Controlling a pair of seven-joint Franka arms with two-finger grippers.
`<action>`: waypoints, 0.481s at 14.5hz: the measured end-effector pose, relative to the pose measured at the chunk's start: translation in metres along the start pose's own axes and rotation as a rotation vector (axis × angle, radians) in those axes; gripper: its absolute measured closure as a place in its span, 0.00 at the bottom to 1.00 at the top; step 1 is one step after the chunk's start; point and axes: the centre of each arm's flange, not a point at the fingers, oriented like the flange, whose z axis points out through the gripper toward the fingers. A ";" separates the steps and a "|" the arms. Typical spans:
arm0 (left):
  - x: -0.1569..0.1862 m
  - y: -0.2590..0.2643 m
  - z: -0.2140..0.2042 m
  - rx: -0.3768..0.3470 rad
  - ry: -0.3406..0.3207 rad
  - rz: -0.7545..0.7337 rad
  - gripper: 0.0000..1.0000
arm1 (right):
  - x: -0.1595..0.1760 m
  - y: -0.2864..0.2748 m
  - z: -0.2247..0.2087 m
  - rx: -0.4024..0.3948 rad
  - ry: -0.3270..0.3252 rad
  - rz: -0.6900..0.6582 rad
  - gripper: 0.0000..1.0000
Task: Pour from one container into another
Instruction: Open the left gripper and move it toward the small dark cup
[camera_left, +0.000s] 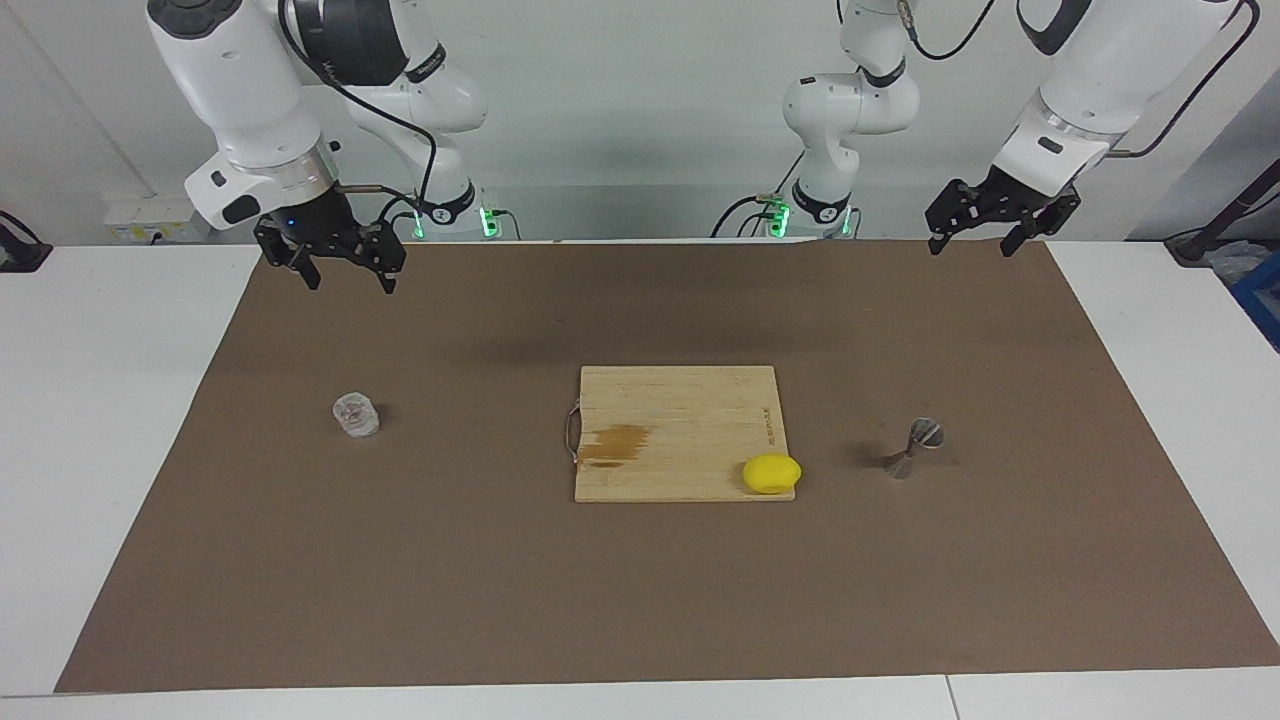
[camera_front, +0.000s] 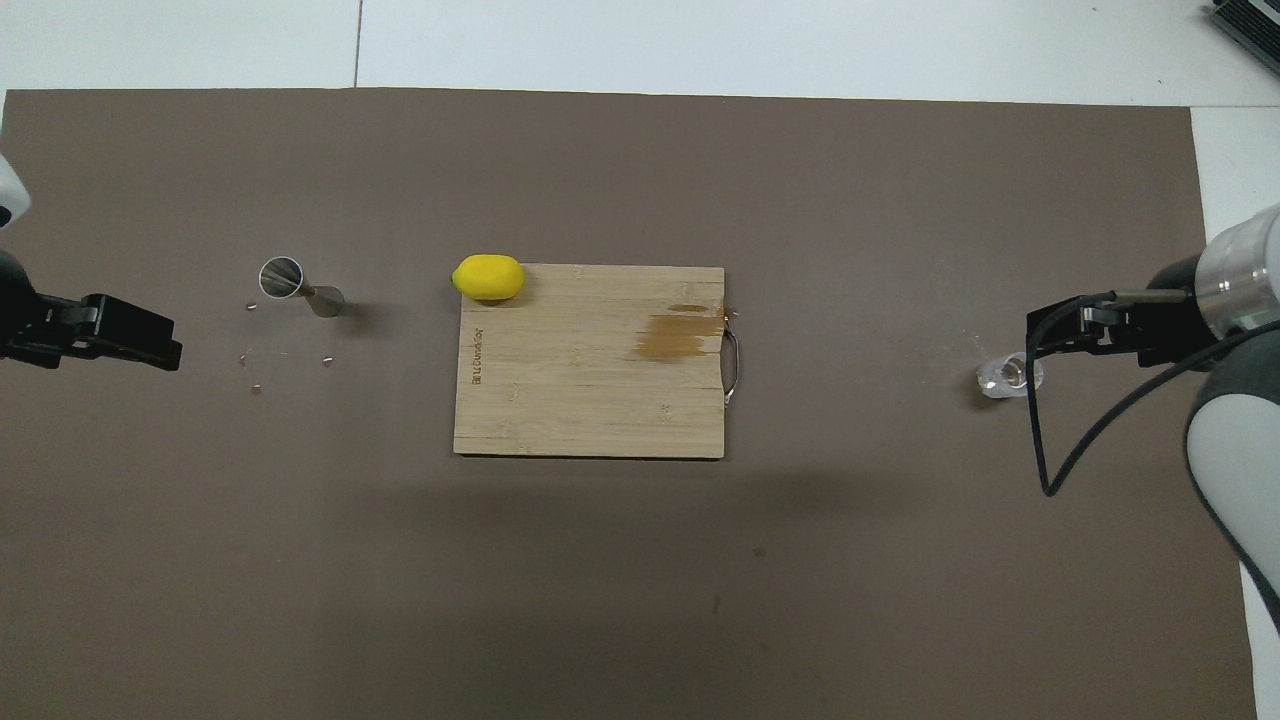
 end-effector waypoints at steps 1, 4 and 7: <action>0.000 0.000 0.000 0.000 0.000 -0.001 0.00 | 0.000 0.000 0.000 0.000 0.000 0.000 0.00; 0.000 0.000 0.000 0.000 0.001 -0.001 0.00 | 0.000 0.000 0.000 0.000 0.000 0.000 0.00; 0.001 -0.002 0.001 0.000 -0.002 -0.008 0.00 | 0.000 0.000 0.000 0.000 0.000 0.000 0.00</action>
